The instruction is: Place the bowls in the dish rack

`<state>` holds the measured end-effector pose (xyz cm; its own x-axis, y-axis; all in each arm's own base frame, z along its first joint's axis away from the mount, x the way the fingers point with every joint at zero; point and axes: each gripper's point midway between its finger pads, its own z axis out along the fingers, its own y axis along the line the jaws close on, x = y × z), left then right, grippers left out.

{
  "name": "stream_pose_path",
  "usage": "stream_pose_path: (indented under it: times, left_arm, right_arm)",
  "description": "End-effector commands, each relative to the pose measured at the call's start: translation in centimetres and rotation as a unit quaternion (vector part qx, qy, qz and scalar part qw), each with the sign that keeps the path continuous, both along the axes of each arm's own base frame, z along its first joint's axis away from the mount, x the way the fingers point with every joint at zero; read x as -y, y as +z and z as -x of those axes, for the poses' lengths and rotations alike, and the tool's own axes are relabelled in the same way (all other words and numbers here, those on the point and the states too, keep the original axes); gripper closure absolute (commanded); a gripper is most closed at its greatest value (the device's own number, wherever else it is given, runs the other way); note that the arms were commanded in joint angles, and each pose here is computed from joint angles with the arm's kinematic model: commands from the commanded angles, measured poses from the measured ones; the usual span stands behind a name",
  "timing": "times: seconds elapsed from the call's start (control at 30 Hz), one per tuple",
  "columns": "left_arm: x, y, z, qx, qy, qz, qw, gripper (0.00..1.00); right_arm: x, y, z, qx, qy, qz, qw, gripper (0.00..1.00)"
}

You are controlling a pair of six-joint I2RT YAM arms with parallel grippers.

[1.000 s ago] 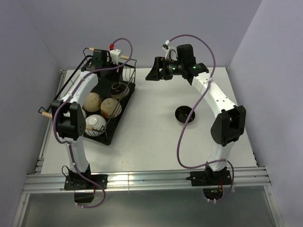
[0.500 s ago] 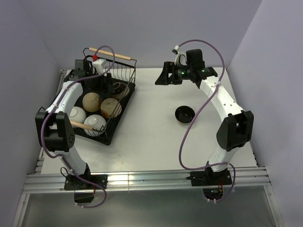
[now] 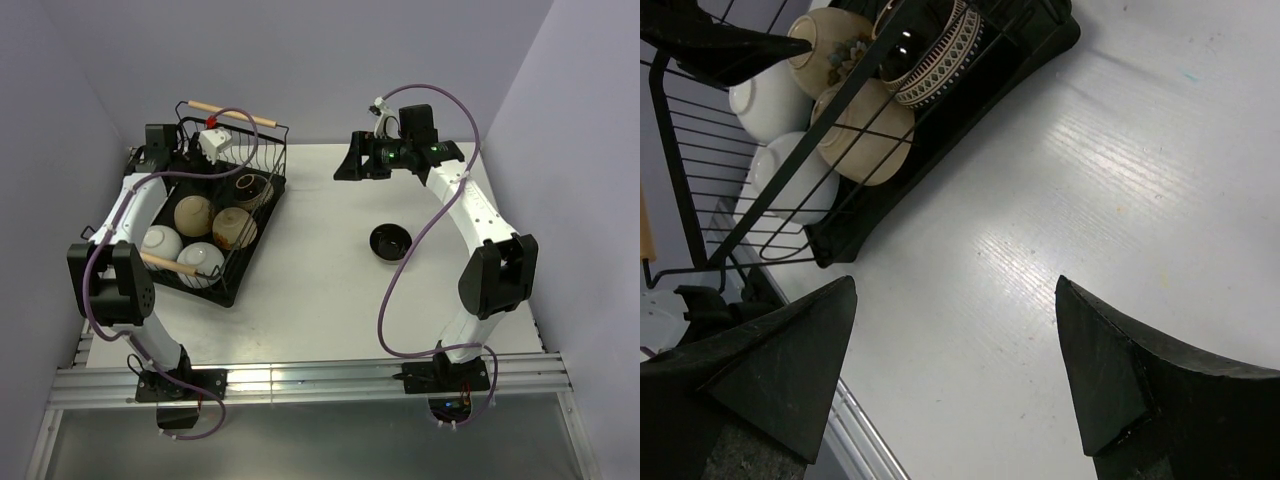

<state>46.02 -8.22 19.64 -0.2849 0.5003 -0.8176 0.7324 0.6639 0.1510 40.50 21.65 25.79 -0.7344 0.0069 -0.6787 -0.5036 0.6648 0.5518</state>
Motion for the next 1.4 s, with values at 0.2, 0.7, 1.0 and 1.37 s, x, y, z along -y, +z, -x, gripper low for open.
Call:
stream_pose_path:
  times: [0.2,0.7,1.0,1.37]
  left_arm:
    - [3.4,-1.2,-0.2,0.030,-0.109,-0.054,0.992,0.17]
    - [2.9,-7.0,-3.9,0.024,0.012,-0.125,0.992,0.19]
    - [3.2,-7.6,-4.6,0.017,0.021,-0.109,0.994,0.27]
    - [3.5,-2.5,-4.2,0.061,-0.023,-0.059,0.996,0.23]
  right_arm:
    - [0.9,1.2,-0.1,0.019,-0.006,0.004,1.000,0.13]
    - [1.1,0.6,-0.4,0.012,-0.009,0.002,1.000,0.13]
    - [1.4,0.3,-0.3,0.010,-0.010,0.003,1.000,0.13]
    - [1.8,0.2,0.0,0.012,-0.009,0.005,1.000,0.13]
